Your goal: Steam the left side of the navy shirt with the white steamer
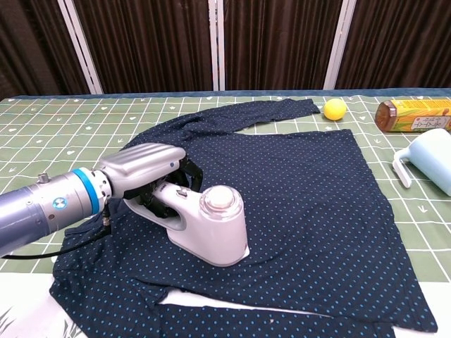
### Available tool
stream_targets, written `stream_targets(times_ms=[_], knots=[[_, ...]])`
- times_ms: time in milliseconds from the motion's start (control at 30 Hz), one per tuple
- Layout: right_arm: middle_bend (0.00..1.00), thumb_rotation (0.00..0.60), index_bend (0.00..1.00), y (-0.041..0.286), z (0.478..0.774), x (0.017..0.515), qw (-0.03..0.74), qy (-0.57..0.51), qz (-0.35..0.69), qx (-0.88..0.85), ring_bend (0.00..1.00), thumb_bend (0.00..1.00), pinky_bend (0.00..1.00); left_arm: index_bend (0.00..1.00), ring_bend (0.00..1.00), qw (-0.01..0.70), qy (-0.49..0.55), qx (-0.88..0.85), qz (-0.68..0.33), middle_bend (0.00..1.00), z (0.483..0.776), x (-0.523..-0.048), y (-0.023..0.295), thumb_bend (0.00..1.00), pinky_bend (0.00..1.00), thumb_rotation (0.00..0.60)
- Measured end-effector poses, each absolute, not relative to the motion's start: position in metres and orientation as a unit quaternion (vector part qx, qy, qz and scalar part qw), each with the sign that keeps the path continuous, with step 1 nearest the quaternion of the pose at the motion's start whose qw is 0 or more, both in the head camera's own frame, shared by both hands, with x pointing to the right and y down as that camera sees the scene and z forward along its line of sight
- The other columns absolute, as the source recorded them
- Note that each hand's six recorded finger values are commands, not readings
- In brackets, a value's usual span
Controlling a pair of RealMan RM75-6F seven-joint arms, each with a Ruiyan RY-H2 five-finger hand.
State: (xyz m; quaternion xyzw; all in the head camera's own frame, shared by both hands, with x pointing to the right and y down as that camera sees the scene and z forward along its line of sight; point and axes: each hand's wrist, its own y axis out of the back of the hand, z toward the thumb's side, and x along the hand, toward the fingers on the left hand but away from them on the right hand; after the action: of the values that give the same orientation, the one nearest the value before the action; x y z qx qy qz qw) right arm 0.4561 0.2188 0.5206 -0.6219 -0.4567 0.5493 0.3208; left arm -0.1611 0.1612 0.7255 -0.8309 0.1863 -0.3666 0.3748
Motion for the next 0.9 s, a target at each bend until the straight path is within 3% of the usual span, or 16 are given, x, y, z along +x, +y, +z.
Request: stream_targets(times_ms=[300,900], knots=[[0.0,0.6,0.0,0.22,0.518,0.455,0.323,-0.458,0.546,-0.623,0.0,0.0,0.0,0.92,0.77,0.378,0.188,-0.835,-0.352,0.86,0.722,-0.161,0.17,0.56,1.0,0.6],[0.0,0.6,0.0,0.221,0.517,0.453,0.325,-0.457,0.544,-0.624,0.0,0.0,0.0,0.92,0.77,0.383,0.203,-0.814,-0.386,0.86,0.729,-0.193,0.152,0.56,1.0,0.6]])
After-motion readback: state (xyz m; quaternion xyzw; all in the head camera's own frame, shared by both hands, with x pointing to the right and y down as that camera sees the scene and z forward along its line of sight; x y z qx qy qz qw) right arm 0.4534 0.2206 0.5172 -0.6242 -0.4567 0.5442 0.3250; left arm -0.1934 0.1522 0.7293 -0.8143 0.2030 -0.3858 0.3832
